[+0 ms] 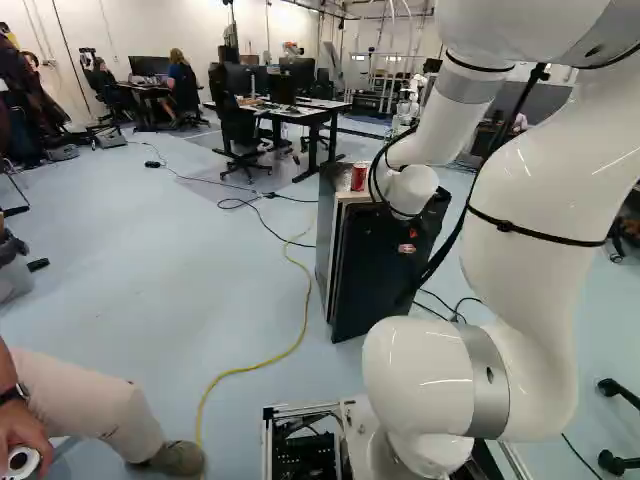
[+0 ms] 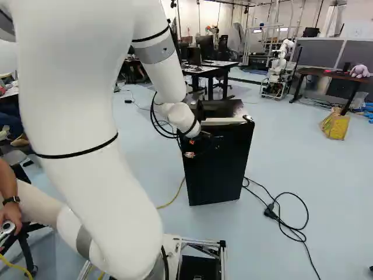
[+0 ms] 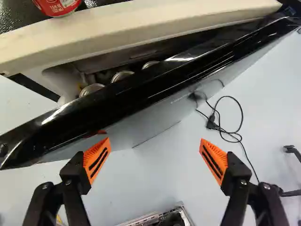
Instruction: Grab a drink from the fridge
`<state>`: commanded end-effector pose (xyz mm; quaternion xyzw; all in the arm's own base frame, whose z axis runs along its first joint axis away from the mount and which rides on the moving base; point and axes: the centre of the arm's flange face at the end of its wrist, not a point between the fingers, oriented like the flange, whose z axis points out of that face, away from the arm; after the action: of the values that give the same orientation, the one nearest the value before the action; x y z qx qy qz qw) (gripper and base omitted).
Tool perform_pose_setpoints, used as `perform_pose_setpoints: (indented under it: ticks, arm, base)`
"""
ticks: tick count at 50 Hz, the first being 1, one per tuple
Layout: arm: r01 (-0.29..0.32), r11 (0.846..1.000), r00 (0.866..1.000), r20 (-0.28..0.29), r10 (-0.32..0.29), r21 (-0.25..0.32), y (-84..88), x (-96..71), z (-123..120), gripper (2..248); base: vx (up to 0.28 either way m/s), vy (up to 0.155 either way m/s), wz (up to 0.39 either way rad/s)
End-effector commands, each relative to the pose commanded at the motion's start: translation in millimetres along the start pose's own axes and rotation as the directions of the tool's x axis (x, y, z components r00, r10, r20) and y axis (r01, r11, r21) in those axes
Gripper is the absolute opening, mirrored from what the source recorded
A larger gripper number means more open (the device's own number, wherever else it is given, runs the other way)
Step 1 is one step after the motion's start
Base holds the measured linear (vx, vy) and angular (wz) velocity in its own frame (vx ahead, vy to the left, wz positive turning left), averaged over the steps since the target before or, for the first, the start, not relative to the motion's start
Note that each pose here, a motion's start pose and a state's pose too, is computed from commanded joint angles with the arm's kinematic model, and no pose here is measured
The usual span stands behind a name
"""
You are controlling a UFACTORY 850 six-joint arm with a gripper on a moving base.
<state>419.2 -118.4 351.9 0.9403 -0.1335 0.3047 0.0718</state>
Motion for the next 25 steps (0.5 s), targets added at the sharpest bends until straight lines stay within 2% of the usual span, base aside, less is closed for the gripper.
perform_pose_setpoints:
  ticks: [25]
  arm:
    - [0.025,1.000,1.000,-0.005,-0.025,0.019,-14.4,7.4,5,247]
  base:
    - [0.000,0.000,0.000]
